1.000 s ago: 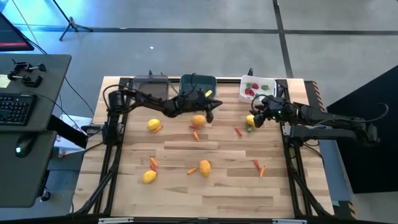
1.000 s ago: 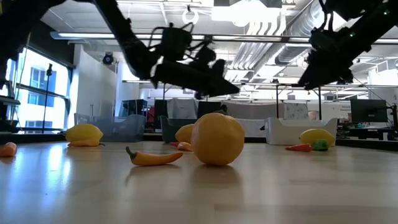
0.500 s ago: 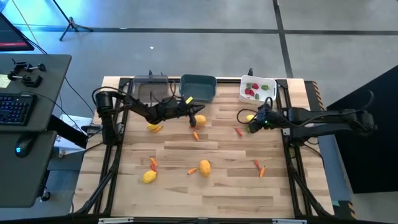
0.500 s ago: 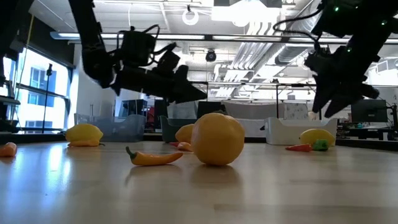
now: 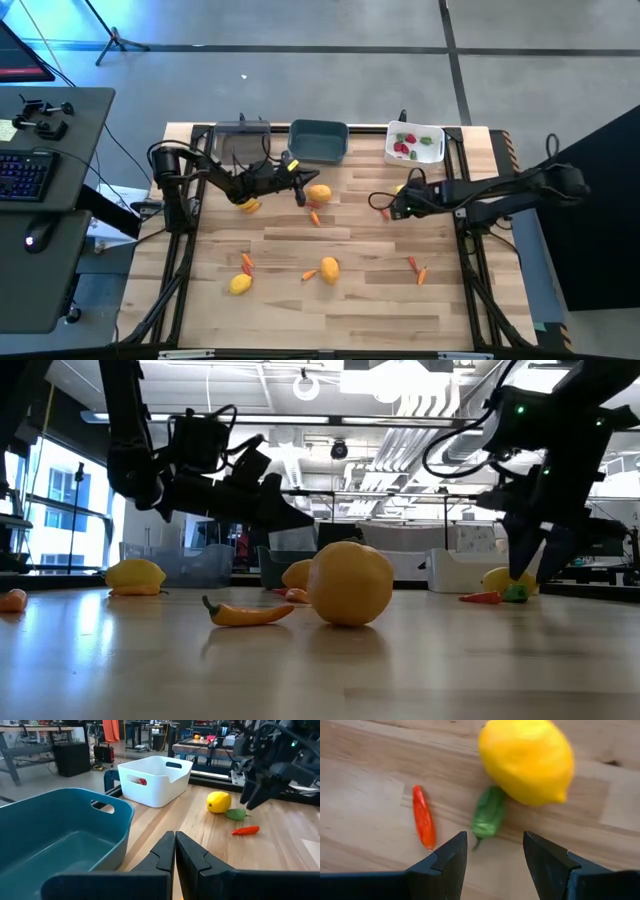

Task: Sort produce into baskets
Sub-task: Put the green chili pepper into the white bin, then put the yellow lemon into the blue bin

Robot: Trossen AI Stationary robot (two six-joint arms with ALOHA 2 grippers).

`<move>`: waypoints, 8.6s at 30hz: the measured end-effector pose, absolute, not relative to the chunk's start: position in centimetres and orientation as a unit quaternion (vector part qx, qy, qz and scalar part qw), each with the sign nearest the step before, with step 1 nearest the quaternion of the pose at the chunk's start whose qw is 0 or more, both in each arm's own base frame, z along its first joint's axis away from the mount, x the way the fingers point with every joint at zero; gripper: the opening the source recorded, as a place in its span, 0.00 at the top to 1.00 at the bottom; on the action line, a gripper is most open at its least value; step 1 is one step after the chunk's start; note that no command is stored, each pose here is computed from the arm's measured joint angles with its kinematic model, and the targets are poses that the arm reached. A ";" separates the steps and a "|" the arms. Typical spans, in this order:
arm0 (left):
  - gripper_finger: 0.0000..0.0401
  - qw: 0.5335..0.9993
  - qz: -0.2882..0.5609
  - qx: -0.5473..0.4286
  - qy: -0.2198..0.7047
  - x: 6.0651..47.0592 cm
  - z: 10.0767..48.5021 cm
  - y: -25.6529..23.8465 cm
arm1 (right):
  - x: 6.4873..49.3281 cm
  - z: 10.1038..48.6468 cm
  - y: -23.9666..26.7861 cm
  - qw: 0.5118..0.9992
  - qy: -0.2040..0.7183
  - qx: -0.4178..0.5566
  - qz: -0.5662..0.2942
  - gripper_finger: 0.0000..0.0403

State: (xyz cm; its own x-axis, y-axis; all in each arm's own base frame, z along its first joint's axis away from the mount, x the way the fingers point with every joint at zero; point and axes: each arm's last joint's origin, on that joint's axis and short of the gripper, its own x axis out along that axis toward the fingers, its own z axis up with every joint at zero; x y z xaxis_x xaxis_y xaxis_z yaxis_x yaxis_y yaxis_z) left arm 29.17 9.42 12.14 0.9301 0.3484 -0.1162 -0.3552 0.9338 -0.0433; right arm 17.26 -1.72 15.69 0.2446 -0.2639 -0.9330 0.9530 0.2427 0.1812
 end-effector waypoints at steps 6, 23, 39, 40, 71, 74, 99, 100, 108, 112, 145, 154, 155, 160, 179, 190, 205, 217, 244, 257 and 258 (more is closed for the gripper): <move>1.00 0.981 0.183 -0.031 0.053 29.1 12.1 9.7 | 18.5 14.5 -1.8 0.672 0.412 0.410 -0.459 0.54; 1.00 0.984 0.167 -0.029 0.050 29.0 12.2 9.9 | 19.8 14.5 -1.9 0.697 0.441 0.376 -0.423 0.96; 1.00 0.992 0.109 -0.038 0.050 28.6 12.2 10.7 | 22.2 22.7 -9.9 0.766 0.372 0.262 -0.454 0.95; 1.00 0.992 0.106 -0.038 0.051 28.6 12.2 10.7 | 21.9 23.0 -11.0 0.764 0.370 0.256 -0.463 0.95; 1.00 0.992 0.088 -0.048 0.081 28.6 11.6 10.6 | 14.3 16.2 -22.2 0.672 0.406 0.305 -0.539 0.79; 1.00 0.991 0.088 -0.049 0.084 28.6 11.5 10.6 | 14.4 17.3 -22.3 0.679 0.408 0.293 -0.536 0.71; 1.00 0.995 0.048 -0.045 0.070 22.8 13.4 8.2 | 19.0 22.5 -12.3 0.772 0.582 0.150 -0.207 0.53; 1.00 0.996 0.048 -0.046 0.068 22.5 13.5 8.1 | 19.2 22.4 -11.7 0.772 0.586 0.146 -0.198 0.53; 1.00 0.994 0.058 -0.072 0.062 20.0 13.6 7.3 | 20.4 22.1 -8.9 0.761 0.614 0.127 -0.166 0.32; 1.00 0.994 0.061 -0.073 0.060 19.7 13.6 7.3 | 20.7 21.2 -9.1 0.741 0.637 0.115 -0.181 0.23; 1.00 0.983 0.134 -0.094 0.086 18.6 12.6 8.5 | 28.5 22.2 -13.4 0.789 0.585 0.082 -0.170 0.65; 1.00 0.983 0.138 -0.088 0.086 18.5 12.6 8.7 | 35.9 24.5 -19.3 0.822 0.553 -0.030 -0.135 0.65; 1.00 0.983 0.138 -0.087 0.086 18.5 12.6 8.7 | 36.5 24.4 -20.0 0.818 0.559 -0.039 -0.128 0.65; 1.00 0.983 0.137 -0.083 0.087 18.5 12.6 8.6 | 38.6 23.9 -23.6 0.804 0.581 -0.067 -0.108 0.65; 1.00 0.984 0.136 -0.079 0.088 18.5 12.6 8.6 | 40.6 18.7 -28.0 0.787 0.607 -0.096 -0.052 0.57; 1.00 0.983 0.137 -0.083 0.095 18.5 12.5 8.6 | 40.8 18.8 -28.1 0.793 0.599 -0.095 -0.061 0.42; 1.00 0.980 0.137 -0.089 0.109 18.4 12.2 8.6 | 41.1 24.7 -26.5 0.819 0.570 -0.055 -0.049 0.27; 1.00 0.981 0.136 -0.079 0.118 18.4 12.0 8.6 | 42.5 23.7 -20.2 0.805 0.586 0.068 0.063 0.30; 1.00 0.982 0.131 -0.070 0.120 18.4 12.0 8.6 | 36.3 25.6 -13.5 0.792 0.606 0.067 -0.027 0.96; 1.00 0.977 0.091 -0.123 0.149 20.8 12.9 8.3 | 28.2 18.0 -10.5 0.924 0.328 0.122 -0.155 0.99; 1.00 0.975 0.086 -0.128 0.160 21.2 13.0 8.2 | 27.8 17.4 -10.4 0.928 0.314 0.127 -0.157 0.99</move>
State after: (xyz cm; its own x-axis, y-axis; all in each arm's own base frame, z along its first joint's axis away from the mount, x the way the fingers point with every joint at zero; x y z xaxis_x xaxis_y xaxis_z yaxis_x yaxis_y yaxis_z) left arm 21.22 8.23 13.01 0.9339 0.1267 -0.3343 -0.2087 0.9525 -0.2220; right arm 27.85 -10.39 17.41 0.7536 -0.2115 -0.6224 0.3715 0.9182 0.1377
